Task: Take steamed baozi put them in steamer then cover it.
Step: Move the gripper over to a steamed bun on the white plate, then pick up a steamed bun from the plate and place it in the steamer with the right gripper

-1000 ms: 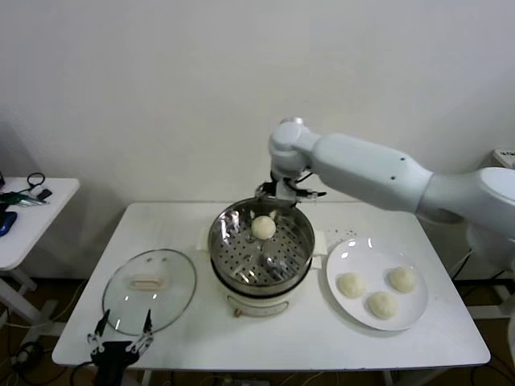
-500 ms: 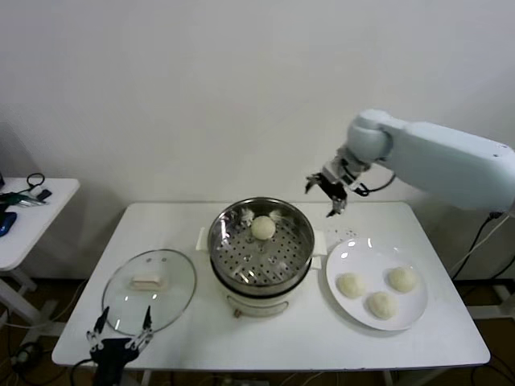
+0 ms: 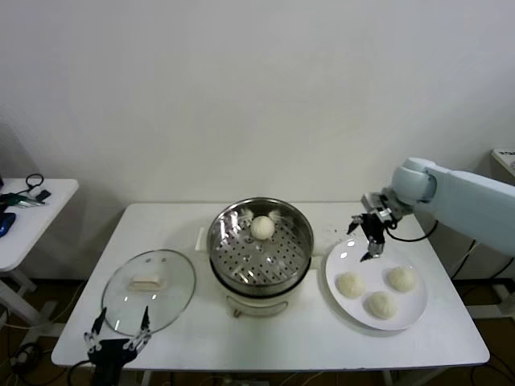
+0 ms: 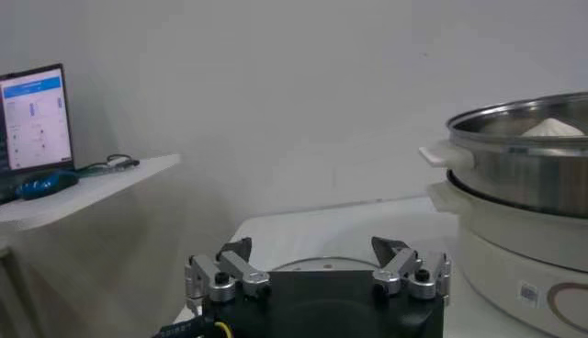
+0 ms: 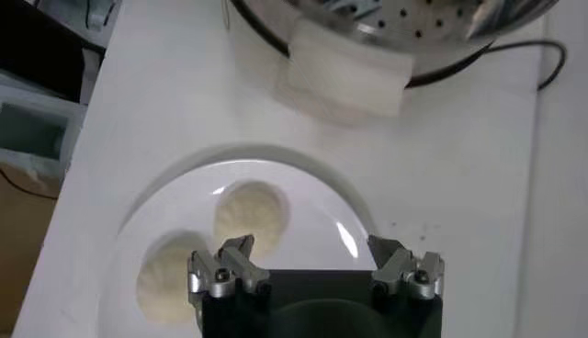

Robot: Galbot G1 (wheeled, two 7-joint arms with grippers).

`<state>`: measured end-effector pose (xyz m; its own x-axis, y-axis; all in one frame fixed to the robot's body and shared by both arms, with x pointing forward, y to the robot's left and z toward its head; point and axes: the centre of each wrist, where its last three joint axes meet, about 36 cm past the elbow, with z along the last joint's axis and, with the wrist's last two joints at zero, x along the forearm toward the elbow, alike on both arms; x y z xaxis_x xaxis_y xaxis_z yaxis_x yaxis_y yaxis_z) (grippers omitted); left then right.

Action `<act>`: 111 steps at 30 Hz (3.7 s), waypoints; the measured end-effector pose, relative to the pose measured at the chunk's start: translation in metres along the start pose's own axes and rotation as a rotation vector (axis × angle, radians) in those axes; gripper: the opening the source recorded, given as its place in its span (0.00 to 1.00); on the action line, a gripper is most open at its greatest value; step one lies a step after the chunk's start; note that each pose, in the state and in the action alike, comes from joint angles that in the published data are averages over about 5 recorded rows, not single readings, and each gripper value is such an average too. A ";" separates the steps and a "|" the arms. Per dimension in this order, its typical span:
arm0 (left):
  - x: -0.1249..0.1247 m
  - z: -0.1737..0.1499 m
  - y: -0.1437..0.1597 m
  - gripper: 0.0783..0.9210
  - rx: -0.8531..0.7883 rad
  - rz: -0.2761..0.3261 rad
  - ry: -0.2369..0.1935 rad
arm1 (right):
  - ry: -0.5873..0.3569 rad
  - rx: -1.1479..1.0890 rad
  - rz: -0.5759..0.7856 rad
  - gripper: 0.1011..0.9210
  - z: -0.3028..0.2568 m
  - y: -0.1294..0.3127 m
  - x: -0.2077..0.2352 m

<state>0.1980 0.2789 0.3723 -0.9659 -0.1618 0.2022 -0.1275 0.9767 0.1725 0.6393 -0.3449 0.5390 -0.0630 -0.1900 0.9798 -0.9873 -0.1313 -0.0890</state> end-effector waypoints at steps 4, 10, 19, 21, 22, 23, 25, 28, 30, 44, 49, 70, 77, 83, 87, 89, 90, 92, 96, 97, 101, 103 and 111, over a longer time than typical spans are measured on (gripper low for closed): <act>0.001 0.001 0.000 0.88 -0.001 -0.001 0.001 | 0.007 -0.017 -0.035 0.88 0.005 0.009 -0.023; 0.003 0.003 0.001 0.88 -0.002 -0.002 0.005 | 0.024 -0.026 -0.068 0.88 0.009 0.019 -0.052; 0.004 0.004 0.000 0.88 0.002 0.001 0.008 | 0.031 -0.032 -0.075 0.88 0.010 0.019 -0.080; 0.004 0.005 0.000 0.88 0.002 0.000 0.009 | 0.030 -0.034 -0.072 0.88 0.009 0.017 -0.082; 0.004 0.005 0.001 0.88 0.001 0.000 0.009 | 0.030 -0.035 -0.070 0.88 0.009 0.016 -0.084; 0.004 0.005 0.001 0.88 0.001 -0.001 0.010 | 0.029 -0.036 -0.069 0.88 0.008 0.015 -0.085; 0.004 0.006 0.001 0.88 0.000 -0.001 0.012 | 0.029 -0.036 -0.068 0.88 0.007 0.013 -0.087; 0.004 0.007 0.001 0.88 -0.001 -0.001 0.013 | 0.027 -0.033 -0.071 0.88 0.005 0.011 -0.091; 0.004 0.007 0.001 0.88 0.000 -0.001 0.013 | 0.026 -0.030 -0.075 0.88 0.004 0.011 -0.092; 0.006 0.008 0.002 0.88 -0.001 -0.004 0.015 | 0.019 -0.033 -0.096 0.75 0.006 0.010 -0.094; 0.007 0.005 0.001 0.88 0.001 -0.005 0.011 | 0.013 -0.039 -0.089 0.74 0.008 0.009 -0.088; 0.005 -0.001 -0.008 0.88 0.012 0.002 0.003 | -0.039 -0.044 0.093 0.74 -0.010 -0.049 0.067; 0.004 -0.008 -0.012 0.88 0.005 0.004 -0.008 | -0.095 -0.020 0.155 0.74 -0.060 -0.070 0.123; 0.007 -0.010 -0.013 0.88 -0.003 0.002 -0.010 | -0.140 0.006 0.169 0.74 -0.111 -0.083 0.140; 0.008 -0.010 -0.014 0.88 -0.010 0.007 -0.011 | -0.159 0.030 0.164 0.74 -0.147 -0.089 0.136; 0.008 -0.011 -0.014 0.88 -0.013 0.008 -0.012 | -0.163 0.045 0.157 0.75 -0.166 -0.092 0.131; 0.007 -0.011 -0.014 0.88 -0.016 0.009 -0.013 | -0.164 0.053 0.153 0.75 -0.175 -0.093 0.128; 0.007 -0.011 -0.014 0.88 -0.019 0.010 -0.014 | -0.164 0.070 0.144 0.75 -0.193 -0.094 0.120; 0.005 -0.010 -0.015 0.88 -0.023 0.012 -0.014 | -0.166 0.097 0.127 0.75 -0.223 -0.094 0.100; 0.005 -0.010 -0.015 0.88 -0.024 0.012 -0.013 | -0.167 0.103 0.122 0.75 -0.231 -0.094 0.095; 0.005 -0.008 -0.014 0.88 -0.027 0.013 -0.007 | -0.166 0.123 0.101 0.75 -0.255 -0.091 0.071; 0.005 -0.007 -0.014 0.88 -0.029 0.014 -0.006 | -0.163 0.130 0.089 0.75 -0.264 -0.089 0.059; 0.005 -0.006 -0.014 0.88 -0.029 0.015 -0.002 | -0.157 0.150 0.043 0.75 -0.290 -0.080 0.014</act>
<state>0.1962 0.2636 0.3762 -0.9682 -0.1472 0.2025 -0.1068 0.9745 0.1974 0.6752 -0.0551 0.6115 -0.0692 -0.3464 0.9355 -0.9508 -0.2609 -0.1669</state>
